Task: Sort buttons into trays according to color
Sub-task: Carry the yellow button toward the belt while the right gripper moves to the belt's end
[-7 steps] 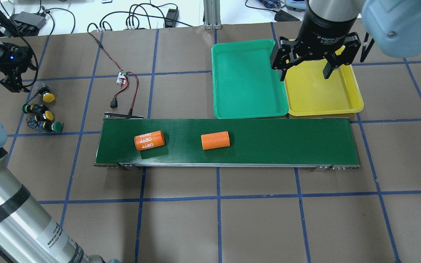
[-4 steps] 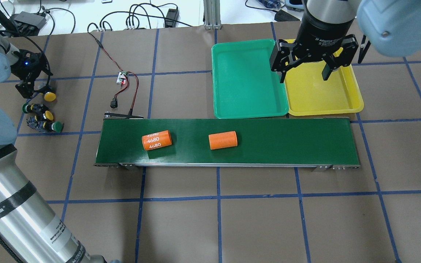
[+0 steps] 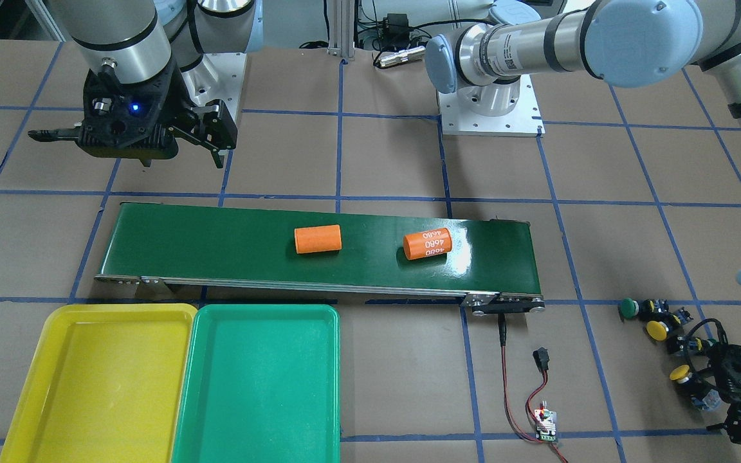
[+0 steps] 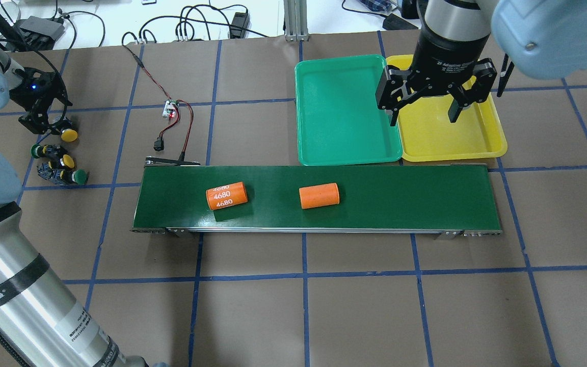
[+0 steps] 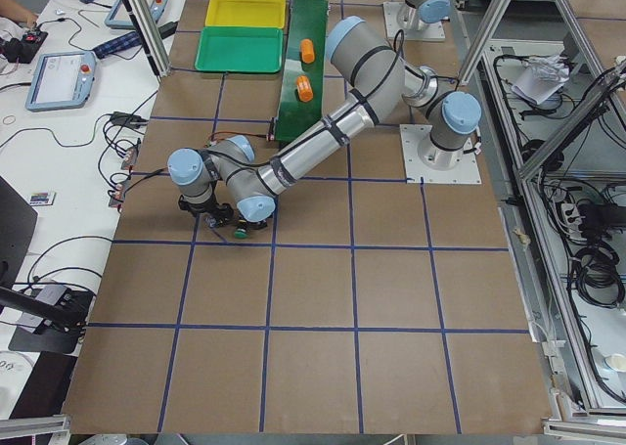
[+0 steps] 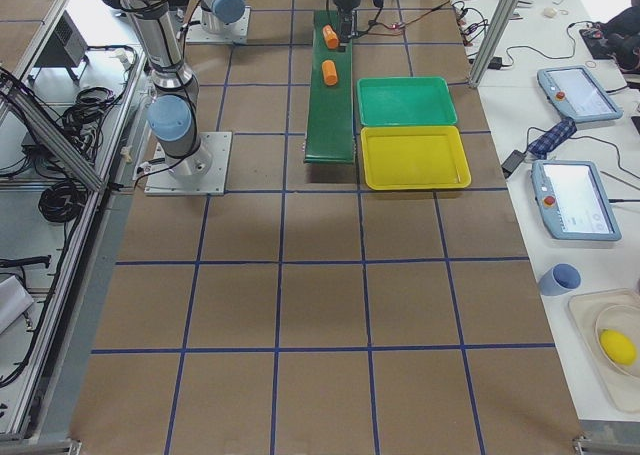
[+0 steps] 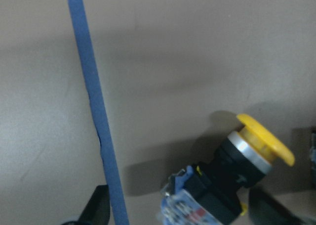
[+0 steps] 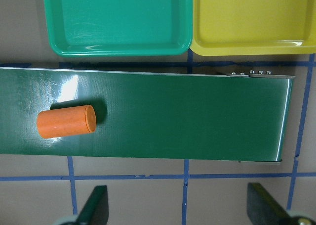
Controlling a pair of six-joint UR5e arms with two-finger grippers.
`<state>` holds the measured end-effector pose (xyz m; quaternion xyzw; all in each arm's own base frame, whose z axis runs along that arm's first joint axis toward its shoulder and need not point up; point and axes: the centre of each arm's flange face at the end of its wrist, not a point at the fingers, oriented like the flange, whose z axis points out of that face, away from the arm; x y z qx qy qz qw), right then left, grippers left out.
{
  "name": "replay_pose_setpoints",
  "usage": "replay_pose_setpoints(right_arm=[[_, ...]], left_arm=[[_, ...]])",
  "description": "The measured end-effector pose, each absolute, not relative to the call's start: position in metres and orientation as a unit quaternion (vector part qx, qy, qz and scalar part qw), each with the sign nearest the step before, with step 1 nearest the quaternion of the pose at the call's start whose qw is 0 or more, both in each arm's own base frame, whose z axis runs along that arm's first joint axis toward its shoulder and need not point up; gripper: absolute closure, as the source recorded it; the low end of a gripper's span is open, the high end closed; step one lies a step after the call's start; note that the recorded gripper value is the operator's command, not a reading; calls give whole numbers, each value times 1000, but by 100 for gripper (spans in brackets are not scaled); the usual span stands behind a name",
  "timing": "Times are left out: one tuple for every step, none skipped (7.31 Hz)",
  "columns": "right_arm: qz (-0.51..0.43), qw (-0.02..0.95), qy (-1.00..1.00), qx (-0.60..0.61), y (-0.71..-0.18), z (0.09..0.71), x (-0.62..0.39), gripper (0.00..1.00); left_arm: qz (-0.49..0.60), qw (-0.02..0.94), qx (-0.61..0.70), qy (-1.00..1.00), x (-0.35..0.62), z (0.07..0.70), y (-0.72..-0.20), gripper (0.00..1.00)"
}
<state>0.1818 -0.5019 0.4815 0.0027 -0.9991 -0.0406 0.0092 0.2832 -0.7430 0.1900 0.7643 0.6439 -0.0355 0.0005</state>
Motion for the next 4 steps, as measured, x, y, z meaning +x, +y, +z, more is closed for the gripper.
replay_pose_setpoints(right_arm=[[-55, 8, -998, -1, -510, 467, 182, 0], [-71, 5, -997, -3, -519, 451, 184, 0], [-83, -12, -996, -5, -522, 441, 189, 0], [-93, -53, -994, -8, -522, 436, 200, 0]], left_arm=[[-35, 2, 763, 645, 288, 194, -746, 0], [-34, -5, 763, 646, 290, 192, -747, 0], [-34, -13, 762, 646, 290, 188, -747, 0], [-35, -20, 762, 647, 290, 183, -746, 12]])
